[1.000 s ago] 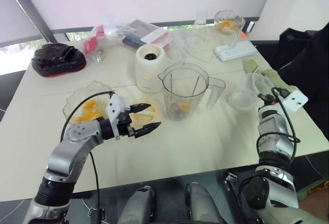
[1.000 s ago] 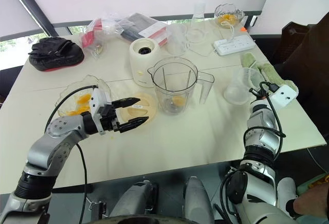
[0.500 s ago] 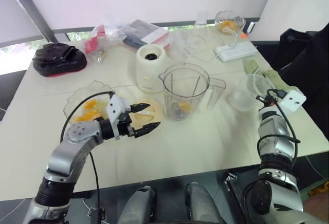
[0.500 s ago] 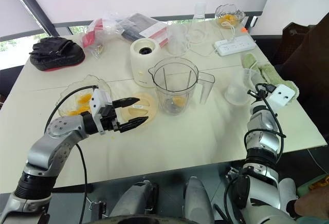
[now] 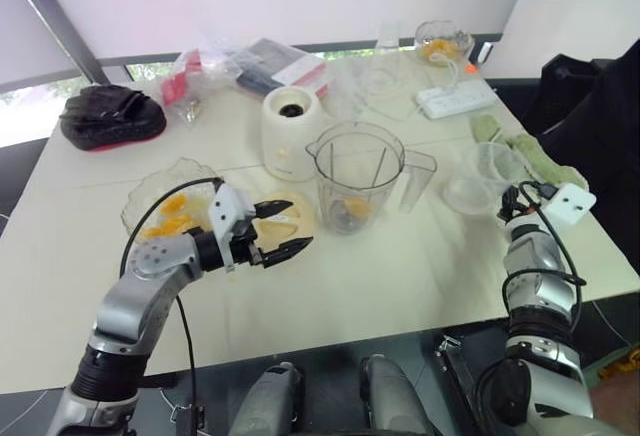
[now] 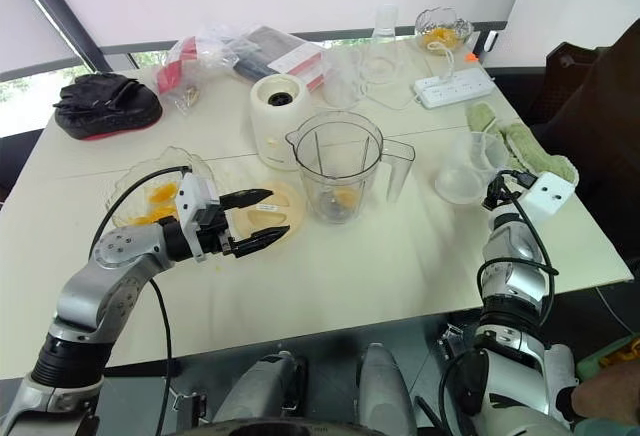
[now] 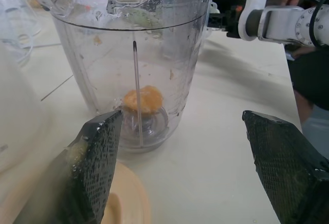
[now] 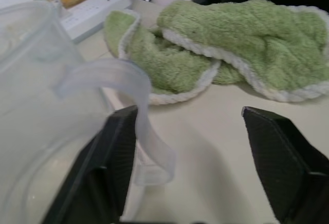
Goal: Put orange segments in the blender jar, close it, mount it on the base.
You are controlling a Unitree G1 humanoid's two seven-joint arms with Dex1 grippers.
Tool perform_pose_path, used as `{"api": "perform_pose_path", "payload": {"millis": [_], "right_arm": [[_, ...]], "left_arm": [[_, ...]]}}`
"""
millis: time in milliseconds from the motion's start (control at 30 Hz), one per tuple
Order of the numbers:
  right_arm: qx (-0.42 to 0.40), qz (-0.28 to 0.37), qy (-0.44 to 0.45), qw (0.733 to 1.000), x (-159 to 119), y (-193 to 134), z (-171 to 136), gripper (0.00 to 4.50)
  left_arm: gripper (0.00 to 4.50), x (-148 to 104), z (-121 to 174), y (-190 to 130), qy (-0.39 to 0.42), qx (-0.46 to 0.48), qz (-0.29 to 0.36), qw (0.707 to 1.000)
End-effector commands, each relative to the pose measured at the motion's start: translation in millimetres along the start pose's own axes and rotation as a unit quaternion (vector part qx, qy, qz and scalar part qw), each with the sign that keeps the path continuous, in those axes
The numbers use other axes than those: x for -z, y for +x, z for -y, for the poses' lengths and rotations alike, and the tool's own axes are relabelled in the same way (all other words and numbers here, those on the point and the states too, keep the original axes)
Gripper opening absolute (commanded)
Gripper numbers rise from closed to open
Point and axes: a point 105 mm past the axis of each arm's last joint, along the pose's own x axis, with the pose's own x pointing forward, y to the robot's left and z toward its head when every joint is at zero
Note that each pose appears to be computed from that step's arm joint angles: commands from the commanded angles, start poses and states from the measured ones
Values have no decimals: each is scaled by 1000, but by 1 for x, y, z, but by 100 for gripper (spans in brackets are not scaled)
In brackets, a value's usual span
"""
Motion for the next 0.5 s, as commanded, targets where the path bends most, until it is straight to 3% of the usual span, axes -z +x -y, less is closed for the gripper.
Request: {"api": "perform_pose_path", "payload": {"millis": [33, 500], "right_arm": [[-8, 35, -14, 999, -19, -1, -3, 382], [-44, 36, -43, 997, -25, -42, -6, 382]], "left_arm": [[389, -6, 2, 1, 17, 5, 9, 1000], [389, -3, 2, 1, 13, 1, 8, 1000]]}}
